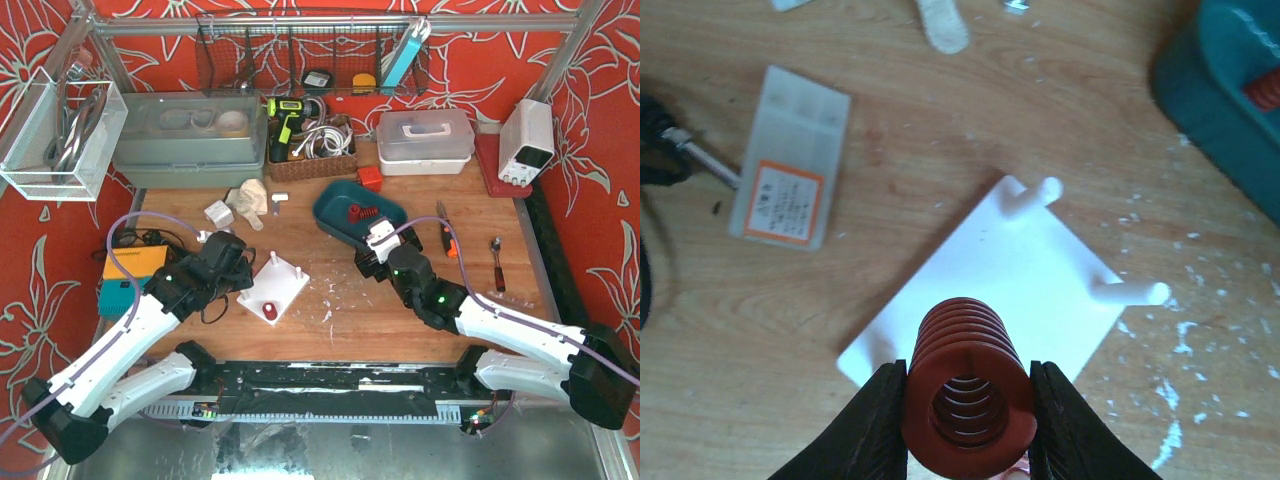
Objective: Install the large spring
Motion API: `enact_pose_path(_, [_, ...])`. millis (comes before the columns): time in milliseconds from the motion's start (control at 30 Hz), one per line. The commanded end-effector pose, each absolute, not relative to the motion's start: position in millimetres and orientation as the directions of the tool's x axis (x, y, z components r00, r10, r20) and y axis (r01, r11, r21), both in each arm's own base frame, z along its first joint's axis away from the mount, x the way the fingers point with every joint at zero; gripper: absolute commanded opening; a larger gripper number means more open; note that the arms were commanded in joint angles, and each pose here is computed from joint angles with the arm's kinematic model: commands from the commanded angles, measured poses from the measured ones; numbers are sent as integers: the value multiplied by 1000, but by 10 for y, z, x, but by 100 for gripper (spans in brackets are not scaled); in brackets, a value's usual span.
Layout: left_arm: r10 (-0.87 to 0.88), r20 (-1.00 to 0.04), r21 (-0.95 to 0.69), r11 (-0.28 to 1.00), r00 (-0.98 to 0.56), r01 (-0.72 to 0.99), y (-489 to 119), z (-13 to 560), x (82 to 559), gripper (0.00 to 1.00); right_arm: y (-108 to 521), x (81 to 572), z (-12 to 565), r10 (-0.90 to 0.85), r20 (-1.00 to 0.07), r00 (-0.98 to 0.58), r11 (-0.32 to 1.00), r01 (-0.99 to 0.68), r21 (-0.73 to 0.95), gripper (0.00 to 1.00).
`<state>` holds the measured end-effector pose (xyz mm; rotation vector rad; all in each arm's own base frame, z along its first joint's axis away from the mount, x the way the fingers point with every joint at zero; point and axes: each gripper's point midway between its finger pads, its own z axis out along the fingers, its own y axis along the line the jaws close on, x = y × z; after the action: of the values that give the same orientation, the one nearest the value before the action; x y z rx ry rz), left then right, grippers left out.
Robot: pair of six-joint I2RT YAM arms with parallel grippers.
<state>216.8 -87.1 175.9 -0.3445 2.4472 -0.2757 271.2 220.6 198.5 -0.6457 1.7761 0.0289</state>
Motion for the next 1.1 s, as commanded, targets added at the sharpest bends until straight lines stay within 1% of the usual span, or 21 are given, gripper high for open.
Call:
enact_pose_path(0, [-365,-566,-204,931,-740,-303,-652,1719,2145,0,2096,2750,1964,-385,-905,-183,874,-387,-294,99])
enact_pose_path(167, [-369,-588,-146,924,-719,-354,-519,1660,2155,0,2071,2785,1920,-391,-898,-200,878,-374,-299,99])
enact_pose_path(333, [-390,-561,-142,914,-730,-380,-528,1587,2141,0,2072,2808,1872,-395,-892,-219,879,-373,-298,99])
enact_pose_path(500, [-392,-530,-170,918,-752,-358,-630,1525,2146,0,2065,2817,1864,-396,-890,-224,879,-371,-298,99])
enact_pose_path(700, [-377,-528,-142,923,-761,-359,-605,1529,2139,0,2033,2826,1849,-395,-889,-232,883,-363,-298,99])
enact_pose_path(867, [-391,-489,-151,918,-780,-366,-663,1414,2120,0,2024,2830,1844,-391,-890,-235,885,-362,-293,99])
enact_pose_path(1067, [-386,-472,-124,919,-792,-374,-647,1306,2096,0,1996,2830,1850,-388,-891,-236,888,-355,-293,99])
